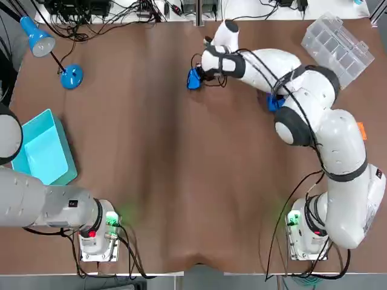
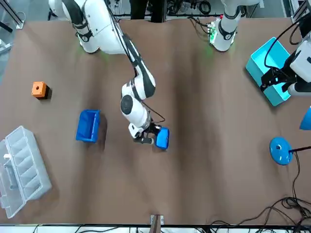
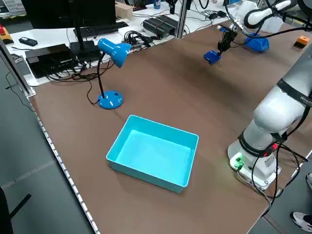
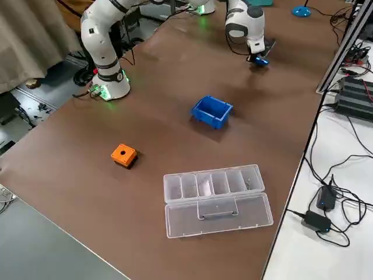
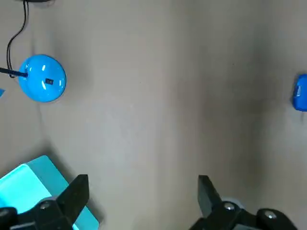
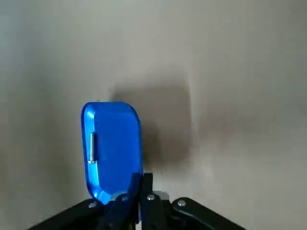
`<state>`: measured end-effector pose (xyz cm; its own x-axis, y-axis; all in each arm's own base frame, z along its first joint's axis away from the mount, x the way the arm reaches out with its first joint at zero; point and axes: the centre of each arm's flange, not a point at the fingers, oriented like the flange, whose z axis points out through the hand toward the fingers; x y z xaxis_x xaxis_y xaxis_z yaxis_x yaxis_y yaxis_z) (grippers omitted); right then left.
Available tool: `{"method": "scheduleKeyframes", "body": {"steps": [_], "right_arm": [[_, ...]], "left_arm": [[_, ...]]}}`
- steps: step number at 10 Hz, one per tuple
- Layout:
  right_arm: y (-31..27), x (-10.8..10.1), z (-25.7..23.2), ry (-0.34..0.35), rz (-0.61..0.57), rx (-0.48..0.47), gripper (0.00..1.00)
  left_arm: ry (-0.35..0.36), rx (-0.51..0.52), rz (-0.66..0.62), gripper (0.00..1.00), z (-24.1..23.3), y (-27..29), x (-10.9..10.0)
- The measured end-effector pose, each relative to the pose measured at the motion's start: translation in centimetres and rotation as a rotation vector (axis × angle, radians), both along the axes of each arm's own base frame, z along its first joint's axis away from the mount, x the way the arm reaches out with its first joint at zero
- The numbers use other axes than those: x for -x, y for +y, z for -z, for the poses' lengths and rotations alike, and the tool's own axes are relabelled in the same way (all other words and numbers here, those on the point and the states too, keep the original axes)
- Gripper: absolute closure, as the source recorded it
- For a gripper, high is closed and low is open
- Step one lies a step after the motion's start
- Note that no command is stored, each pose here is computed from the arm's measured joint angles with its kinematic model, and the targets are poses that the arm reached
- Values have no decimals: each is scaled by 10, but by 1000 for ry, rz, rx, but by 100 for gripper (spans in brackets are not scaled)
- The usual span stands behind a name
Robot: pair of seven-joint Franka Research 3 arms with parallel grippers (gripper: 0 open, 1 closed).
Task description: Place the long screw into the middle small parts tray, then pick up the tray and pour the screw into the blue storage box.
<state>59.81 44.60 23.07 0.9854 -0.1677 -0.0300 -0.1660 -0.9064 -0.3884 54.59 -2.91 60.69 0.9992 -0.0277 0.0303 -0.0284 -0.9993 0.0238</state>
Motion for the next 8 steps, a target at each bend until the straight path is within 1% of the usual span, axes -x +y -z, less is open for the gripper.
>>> {"method": "scheduleKeyframes", "body": {"steps": [3,5,7,8], "right_arm": [[-71,-37,-60,56,-35,-31,96],[-148,-57,-89,87,-103,-48,96],[-234,-69,-100,100,-196,-58,96],[-272,-72,-102,110,-235,-34,96]], "left_arm": [[0,0,0,0,0,0,0],[0,0,-1,0,0,0,0],[0,0,-1,0,0,0,0],[0,0,-1,0,0,0,0]]}}
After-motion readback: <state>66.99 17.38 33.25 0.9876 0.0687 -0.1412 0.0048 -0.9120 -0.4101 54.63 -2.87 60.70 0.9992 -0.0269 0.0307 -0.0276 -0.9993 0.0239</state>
